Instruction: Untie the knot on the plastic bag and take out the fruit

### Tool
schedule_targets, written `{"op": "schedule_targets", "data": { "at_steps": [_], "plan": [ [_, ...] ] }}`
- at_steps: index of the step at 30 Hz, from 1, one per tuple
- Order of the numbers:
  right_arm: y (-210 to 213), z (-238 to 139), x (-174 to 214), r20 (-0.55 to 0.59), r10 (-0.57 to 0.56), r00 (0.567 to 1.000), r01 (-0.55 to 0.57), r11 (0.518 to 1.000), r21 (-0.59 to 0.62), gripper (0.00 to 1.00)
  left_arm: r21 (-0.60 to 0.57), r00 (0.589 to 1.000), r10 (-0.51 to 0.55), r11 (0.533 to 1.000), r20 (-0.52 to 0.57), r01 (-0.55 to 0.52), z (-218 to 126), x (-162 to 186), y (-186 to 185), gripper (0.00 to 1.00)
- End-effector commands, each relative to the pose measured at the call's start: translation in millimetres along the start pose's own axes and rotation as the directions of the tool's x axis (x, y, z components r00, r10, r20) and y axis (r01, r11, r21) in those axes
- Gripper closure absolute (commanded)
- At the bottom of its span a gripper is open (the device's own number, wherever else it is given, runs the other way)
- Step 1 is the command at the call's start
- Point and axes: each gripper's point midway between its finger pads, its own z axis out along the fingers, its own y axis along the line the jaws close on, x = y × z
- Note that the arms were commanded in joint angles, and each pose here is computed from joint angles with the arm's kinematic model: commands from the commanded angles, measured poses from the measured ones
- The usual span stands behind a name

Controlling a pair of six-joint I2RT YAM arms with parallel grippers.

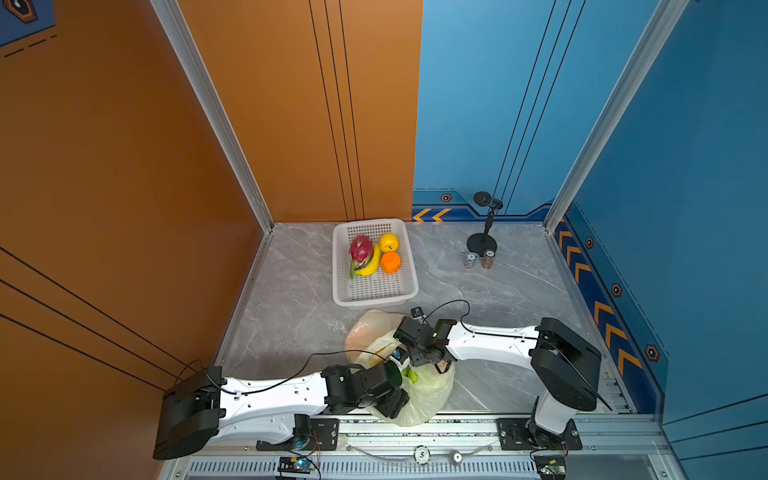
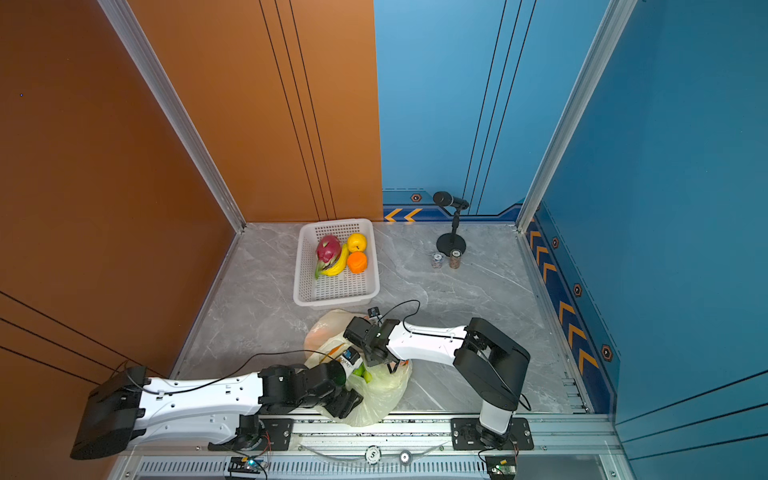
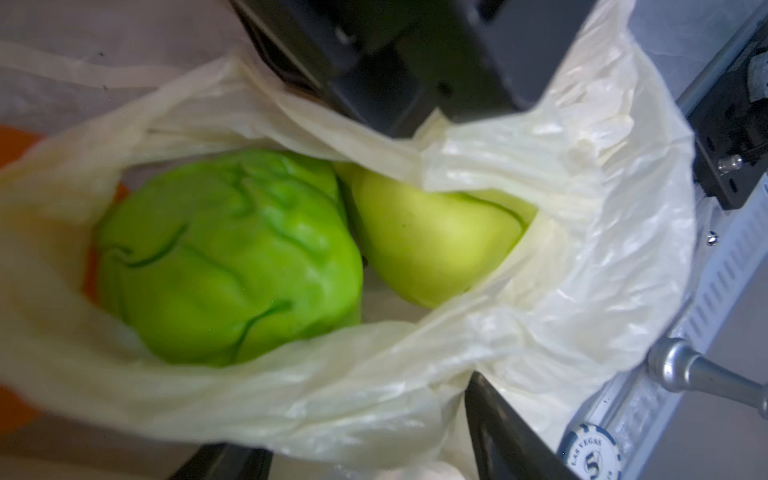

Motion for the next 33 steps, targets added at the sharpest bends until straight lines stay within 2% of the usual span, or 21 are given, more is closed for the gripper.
{"op": "schedule_targets", "data": {
  "at_steps": [1, 4, 6, 13, 20, 24, 28, 31, 33],
  "plan": [
    [6, 7, 14, -0.069, 0.019, 0.997, -0.022, 0.999, -0.038, 0.47, -0.049, 1.0, 0.008, 0.999, 0.017, -0.007, -9, -4, 11, 0.22],
    [5, -2, 4, -0.035, 0.038, 0.999, -0.041, 0.997, -0.067, 0.56, -0.067, 0.998, 0.021, 0.998, 0.058, -0.018, -23, -14, 13, 0.18],
    [5, -8, -3, -0.014, 0.06, 0.998, -0.061, 0.994, -0.096, 0.58, -0.07, 0.995, 0.026, 0.997, 0.096, -0.02, -35, -22, 15, 0.17],
    [9, -30, -24, 0.042, 0.149, 0.988, -0.137, 0.966, -0.222, 0.59, -0.025, 0.972, 0.018, 1.0, 0.233, -0.013, -77, -51, 17, 0.17],
    [8, -50, -45, 0.099, 0.255, 0.962, -0.208, 0.917, -0.34, 0.59, 0.015, 0.956, 0.02, 1.0, 0.293, -0.026, -105, -81, 11, 0.25],
    [13, -62, -57, 0.116, 0.321, 0.94, -0.242, 0.867, -0.435, 0.59, 0.021, 0.951, 0.029, 0.999, 0.307, -0.038, -113, -100, 7, 0.25],
    [17, -77, -68, 0.125, 0.382, 0.916, -0.267, 0.811, -0.52, 0.6, 0.028, 0.95, -0.05, 0.999, 0.308, 0.044, -108, -118, 14, 0.2],
    [14, -88, -75, 0.134, 0.42, 0.897, -0.28, 0.777, -0.564, 0.59, 0.082, 0.952, -0.114, 0.992, 0.284, 0.094, -96, -126, 13, 0.16],
    [10, -92, -78, 0.131, 0.451, 0.883, -0.298, 0.754, -0.586, 0.59, 0.163, 0.961, -0.114, 0.984, 0.25, 0.074, -84, -124, -1, 0.16]
  ]
}}
